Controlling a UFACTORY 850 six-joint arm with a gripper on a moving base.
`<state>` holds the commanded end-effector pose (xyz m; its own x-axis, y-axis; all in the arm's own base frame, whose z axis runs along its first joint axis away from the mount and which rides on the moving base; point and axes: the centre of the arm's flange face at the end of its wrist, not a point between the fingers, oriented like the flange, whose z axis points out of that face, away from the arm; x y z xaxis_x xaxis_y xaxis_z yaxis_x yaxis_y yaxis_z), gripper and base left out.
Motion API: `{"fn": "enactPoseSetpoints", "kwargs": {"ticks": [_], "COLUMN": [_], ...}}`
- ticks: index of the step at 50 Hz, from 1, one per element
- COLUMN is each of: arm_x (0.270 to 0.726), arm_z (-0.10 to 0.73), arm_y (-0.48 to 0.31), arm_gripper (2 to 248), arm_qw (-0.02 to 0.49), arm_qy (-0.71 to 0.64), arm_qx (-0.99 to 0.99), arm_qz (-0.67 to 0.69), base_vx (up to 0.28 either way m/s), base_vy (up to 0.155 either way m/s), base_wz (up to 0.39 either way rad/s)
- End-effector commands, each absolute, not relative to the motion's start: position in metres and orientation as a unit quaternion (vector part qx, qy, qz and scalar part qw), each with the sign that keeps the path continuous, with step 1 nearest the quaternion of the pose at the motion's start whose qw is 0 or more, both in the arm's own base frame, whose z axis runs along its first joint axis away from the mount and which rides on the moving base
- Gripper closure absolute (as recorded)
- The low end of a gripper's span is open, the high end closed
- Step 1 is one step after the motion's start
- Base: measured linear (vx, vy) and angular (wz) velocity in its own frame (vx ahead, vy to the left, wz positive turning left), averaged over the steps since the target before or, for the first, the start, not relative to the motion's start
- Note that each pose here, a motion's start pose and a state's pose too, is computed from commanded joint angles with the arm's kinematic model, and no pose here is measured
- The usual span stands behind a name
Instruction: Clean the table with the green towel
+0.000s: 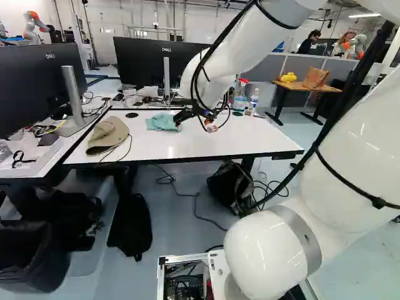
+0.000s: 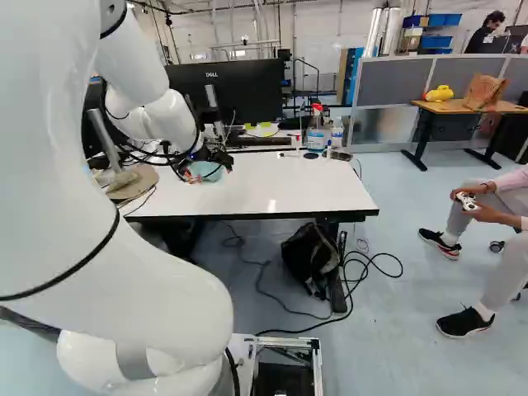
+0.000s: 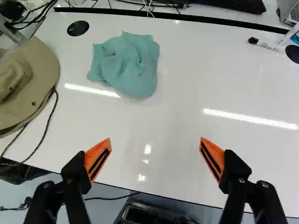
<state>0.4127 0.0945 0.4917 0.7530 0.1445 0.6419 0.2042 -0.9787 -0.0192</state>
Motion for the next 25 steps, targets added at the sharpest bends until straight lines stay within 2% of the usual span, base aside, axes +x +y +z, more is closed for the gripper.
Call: {"fn": "enactPoseSetpoints", "kwargs": {"ticks": [25], "arm_x": [0.389], "arm_z": [0.456], "arm_y": [0.066], "arm_gripper": [3], "arm_qw": [0.037], "arm_qy": [-0.068], "arm_qx": [-0.913], "arm_qz": [-0.401], "base_vx": [0.0], "base_vy": [0.0], "base_wz": [0.0]}}
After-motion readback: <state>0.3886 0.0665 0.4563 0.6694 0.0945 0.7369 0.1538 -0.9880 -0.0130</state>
